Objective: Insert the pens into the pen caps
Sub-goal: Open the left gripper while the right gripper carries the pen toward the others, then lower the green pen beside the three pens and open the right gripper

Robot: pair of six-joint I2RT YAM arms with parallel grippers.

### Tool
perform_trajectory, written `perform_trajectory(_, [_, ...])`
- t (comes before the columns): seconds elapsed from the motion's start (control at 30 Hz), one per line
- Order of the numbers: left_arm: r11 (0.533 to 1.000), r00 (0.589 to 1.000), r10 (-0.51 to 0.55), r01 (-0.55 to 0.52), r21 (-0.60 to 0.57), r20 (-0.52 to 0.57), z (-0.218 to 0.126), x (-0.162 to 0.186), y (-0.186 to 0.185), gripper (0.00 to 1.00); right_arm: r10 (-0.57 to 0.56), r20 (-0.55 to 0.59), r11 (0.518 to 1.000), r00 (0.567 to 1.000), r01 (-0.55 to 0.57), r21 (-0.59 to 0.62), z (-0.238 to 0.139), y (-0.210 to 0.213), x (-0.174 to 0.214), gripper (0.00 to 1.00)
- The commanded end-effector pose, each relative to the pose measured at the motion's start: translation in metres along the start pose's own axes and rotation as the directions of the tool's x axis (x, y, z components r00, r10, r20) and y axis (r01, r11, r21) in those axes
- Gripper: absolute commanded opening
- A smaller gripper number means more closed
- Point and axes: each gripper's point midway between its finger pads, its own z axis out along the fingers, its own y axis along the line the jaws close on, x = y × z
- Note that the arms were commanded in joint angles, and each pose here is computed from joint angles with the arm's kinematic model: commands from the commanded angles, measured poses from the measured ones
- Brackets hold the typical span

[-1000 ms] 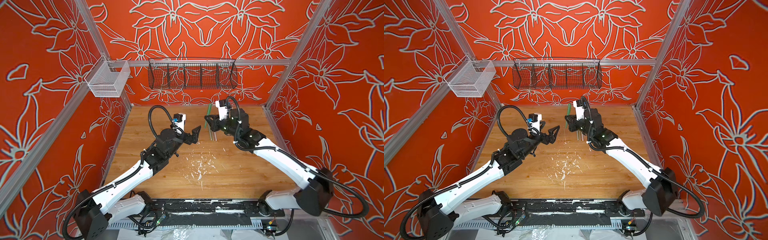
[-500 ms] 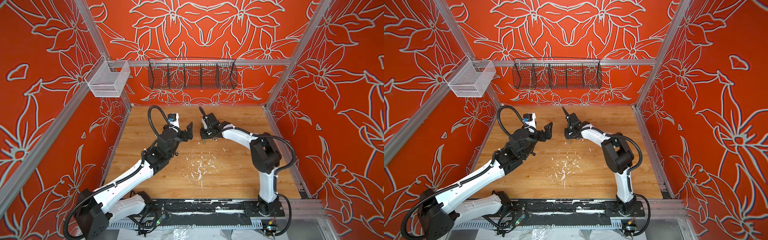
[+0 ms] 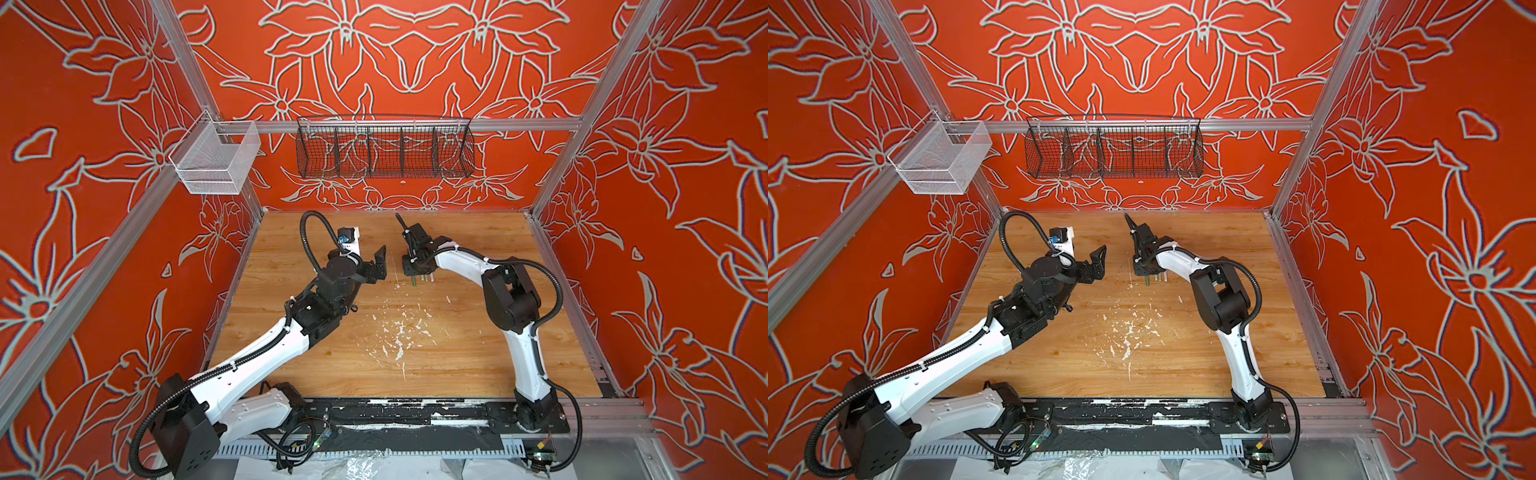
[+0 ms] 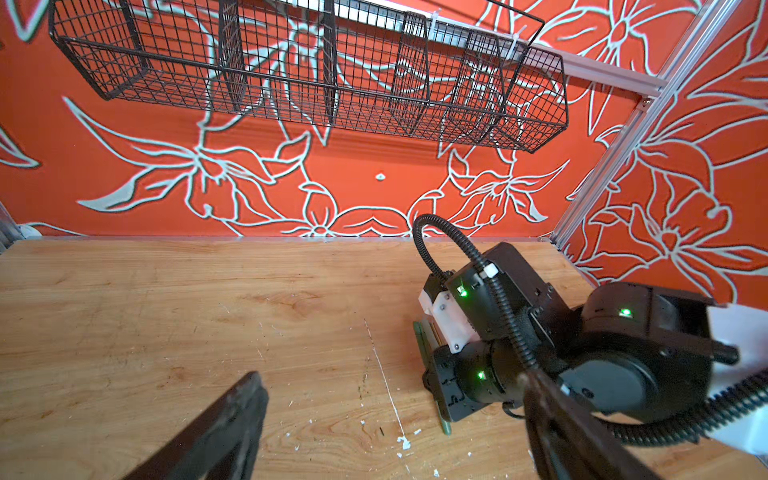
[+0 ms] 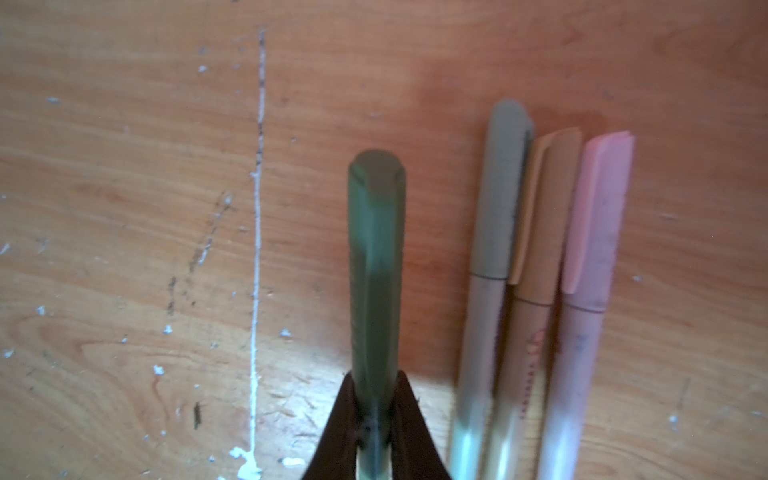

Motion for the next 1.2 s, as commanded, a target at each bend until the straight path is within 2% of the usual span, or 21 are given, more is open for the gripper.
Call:
perform_trajectory(0.0, [1.0, 1.0, -0.006, 0.006, -0.004, 0.02, 0.001, -0.009, 0.0, 0.95, 0.012, -0.031, 1.0, 0.999, -0.011, 0.014, 0.009, -0.01, -0.001, 0.06])
perform_trajectory(0.43, [1.0, 1.0, -0.006, 0.006, -0.006, 0.019, 0.001, -0.009, 0.0, 0.95, 0.08, -0.081, 0.997, 0.993, -0.08, 0.007, 0.032, -0.011, 0.002, 0.09])
perform_trajectory(1.17, [1.0, 0.999, -0.028, 0.028, 0.0, 0.041, -0.005, -0.018, 0.001, 0.95, 0.139, -0.087, 0.989, 0.986, -0.135, 0.057, 0.027, -0.017, 0.001, 0.18])
